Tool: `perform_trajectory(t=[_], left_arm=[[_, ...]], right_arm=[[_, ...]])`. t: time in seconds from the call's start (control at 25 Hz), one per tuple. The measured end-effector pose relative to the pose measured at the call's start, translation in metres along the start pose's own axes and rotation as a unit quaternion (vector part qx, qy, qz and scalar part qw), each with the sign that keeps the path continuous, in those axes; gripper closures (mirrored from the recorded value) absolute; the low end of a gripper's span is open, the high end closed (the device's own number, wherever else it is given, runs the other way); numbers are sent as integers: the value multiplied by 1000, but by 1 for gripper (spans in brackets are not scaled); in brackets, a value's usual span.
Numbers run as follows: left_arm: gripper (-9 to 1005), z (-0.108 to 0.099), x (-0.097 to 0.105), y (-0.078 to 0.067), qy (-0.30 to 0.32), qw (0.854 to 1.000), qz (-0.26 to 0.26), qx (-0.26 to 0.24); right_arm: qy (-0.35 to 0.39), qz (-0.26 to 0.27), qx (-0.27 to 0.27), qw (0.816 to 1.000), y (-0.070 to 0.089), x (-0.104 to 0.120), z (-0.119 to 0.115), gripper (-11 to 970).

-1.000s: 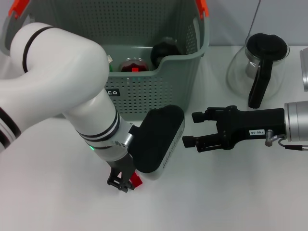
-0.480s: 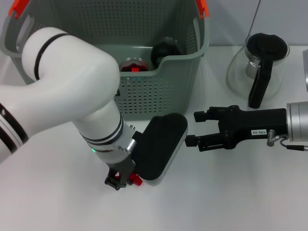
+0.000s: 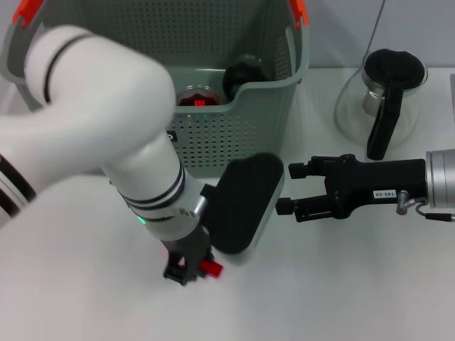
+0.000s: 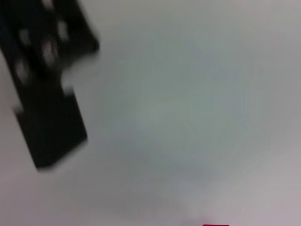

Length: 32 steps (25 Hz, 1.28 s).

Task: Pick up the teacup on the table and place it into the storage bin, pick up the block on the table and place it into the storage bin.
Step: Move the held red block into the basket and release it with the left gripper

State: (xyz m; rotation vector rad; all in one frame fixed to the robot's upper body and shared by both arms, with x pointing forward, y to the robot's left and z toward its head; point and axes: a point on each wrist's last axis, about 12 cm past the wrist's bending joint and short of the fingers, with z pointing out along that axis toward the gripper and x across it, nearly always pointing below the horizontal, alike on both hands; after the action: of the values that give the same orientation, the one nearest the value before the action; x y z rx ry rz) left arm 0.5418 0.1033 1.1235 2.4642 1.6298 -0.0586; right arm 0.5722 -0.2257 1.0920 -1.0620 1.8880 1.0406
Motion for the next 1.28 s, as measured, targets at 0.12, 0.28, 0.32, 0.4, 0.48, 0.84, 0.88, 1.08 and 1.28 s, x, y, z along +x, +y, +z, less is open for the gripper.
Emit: perform_trajectory(t=[0.12,0.28,0.32,0.4,0.48,0.84,0.88,1.08,1.28], left_arm=[[798,-14,-3,-1,-45,998,-33,23],[783,-57,9,3,-206,956,-197,74],[780,-69,19,6,-250,933,-249,72],[772,-91,43,12,-321,889,-323,54],[765,-115,70,18,-368,852,-370,19],[732,-167,159,79,-393,747,-493,-209],[728,-164,163,84,-391,738,-503,-221],[710,-146,161,92,-368,731,-521,-243],[692,-140,164,94,-360,718,-533,-264]], right_arm=[[1,-1,0,1000,0,0,0,34],[1,-1,-1,1000,0,0,0,34],[1,-1,-1,1000,0,1,-1,34],[1,0,-1,1000,0,1,-1,34],[1,0,-3,1000,1,1,-1,34],[3,-10,-13,1000,3,-2,3,34],[3,-10,-15,1000,3,-2,4,34],[4,-9,-17,1000,4,0,3,34],[4,-8,-18,1000,5,1,1,34]])
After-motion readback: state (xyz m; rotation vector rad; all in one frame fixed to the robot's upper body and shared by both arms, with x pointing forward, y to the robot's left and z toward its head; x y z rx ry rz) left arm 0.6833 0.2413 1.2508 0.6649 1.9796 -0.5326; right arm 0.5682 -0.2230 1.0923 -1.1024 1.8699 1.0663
